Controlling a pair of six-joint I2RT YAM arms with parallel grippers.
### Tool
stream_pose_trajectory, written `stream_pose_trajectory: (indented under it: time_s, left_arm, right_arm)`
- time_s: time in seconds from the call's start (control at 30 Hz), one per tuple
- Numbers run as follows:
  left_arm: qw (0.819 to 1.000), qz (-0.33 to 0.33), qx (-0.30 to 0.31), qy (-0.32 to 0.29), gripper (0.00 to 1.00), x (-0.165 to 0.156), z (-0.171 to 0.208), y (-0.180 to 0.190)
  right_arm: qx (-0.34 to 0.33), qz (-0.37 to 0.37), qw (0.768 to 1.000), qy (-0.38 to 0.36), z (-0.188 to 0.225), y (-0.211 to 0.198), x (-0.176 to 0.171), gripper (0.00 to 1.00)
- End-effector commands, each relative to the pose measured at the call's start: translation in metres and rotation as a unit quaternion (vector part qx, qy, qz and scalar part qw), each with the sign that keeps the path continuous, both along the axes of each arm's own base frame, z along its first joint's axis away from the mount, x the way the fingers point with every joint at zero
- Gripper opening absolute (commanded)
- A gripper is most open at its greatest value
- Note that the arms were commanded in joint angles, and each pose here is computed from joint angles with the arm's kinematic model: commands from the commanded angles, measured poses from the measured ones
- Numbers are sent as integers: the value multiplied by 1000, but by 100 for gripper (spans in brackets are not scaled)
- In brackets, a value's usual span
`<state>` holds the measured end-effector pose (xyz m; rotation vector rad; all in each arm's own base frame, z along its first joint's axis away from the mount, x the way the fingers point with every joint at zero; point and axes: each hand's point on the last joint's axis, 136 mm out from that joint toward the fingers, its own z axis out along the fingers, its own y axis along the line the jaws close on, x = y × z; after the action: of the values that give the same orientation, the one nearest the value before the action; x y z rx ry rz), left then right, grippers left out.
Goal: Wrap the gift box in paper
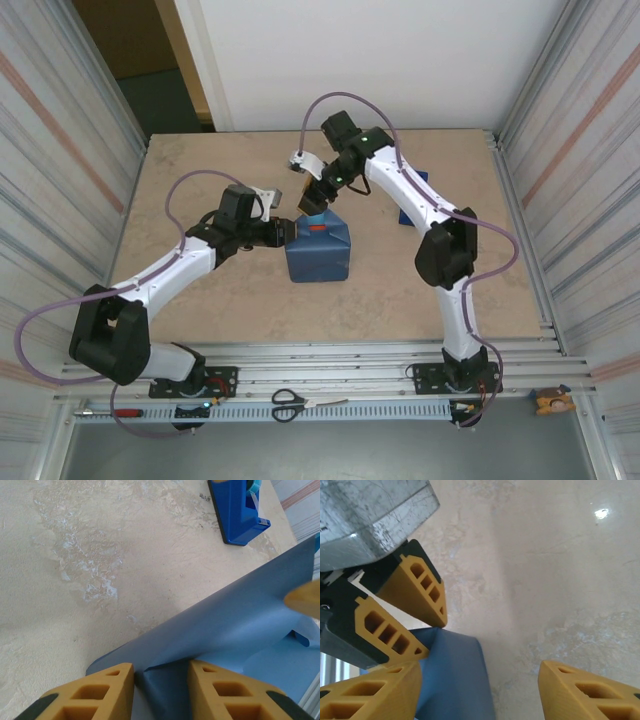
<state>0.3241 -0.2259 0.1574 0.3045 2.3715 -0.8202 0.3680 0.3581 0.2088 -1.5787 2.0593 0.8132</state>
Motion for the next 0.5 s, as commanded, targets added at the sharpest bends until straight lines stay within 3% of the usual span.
stream_pose_trajectory:
  time_s: [0.0,0.23,0.47]
  left_arm:
    - [994,-22,59,85,34,-34,-47,8]
    - [995,-22,58,82,34,-34,-45,7]
    - [995,-24,56,82,33,-34,-45,6]
  right_arm:
    - [-34,31,997,65,-13,-3,-28,62]
    - [-68,44,995,62,-29,-2,-31,55]
    - [-65,53,995,52,-24,-2,-30,32]
